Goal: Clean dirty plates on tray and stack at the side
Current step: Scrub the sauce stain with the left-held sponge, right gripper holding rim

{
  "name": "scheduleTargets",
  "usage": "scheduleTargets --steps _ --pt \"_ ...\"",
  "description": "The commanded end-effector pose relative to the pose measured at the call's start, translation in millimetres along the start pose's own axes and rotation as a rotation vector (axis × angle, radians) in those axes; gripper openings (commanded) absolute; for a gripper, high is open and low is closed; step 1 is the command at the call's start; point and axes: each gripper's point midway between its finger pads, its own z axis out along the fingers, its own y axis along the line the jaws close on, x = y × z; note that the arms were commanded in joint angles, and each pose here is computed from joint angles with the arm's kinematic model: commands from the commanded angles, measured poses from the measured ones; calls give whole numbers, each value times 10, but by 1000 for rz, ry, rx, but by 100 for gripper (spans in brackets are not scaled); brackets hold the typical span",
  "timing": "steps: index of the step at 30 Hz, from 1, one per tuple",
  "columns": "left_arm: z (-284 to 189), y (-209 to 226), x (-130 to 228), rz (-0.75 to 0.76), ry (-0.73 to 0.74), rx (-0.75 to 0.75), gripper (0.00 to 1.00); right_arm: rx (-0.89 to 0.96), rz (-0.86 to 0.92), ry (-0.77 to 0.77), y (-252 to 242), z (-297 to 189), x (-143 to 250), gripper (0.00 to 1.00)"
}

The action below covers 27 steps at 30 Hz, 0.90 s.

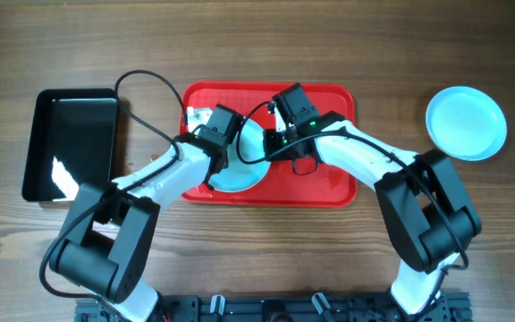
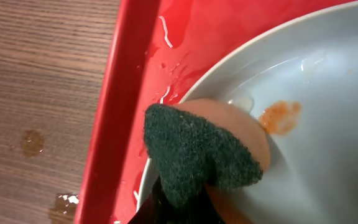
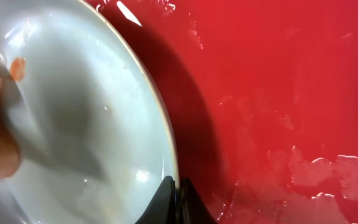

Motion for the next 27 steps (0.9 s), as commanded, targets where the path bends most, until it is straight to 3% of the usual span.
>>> scheduleTargets --steps 1,7,10,27 --pt "-96 77 -134 -44 -10 24 4 62 26 15 -180 101 41 4" --pt "-526 -664 -88 -65 94 504 4 59 27 9 -174 101 25 4" --pt "-645 -908 -49 -57 135 647 4 59 27 9 -172 101 23 4" --pt "-234 -1178 -74 -50 101 656 4 59 27 8 -172 101 23 4"
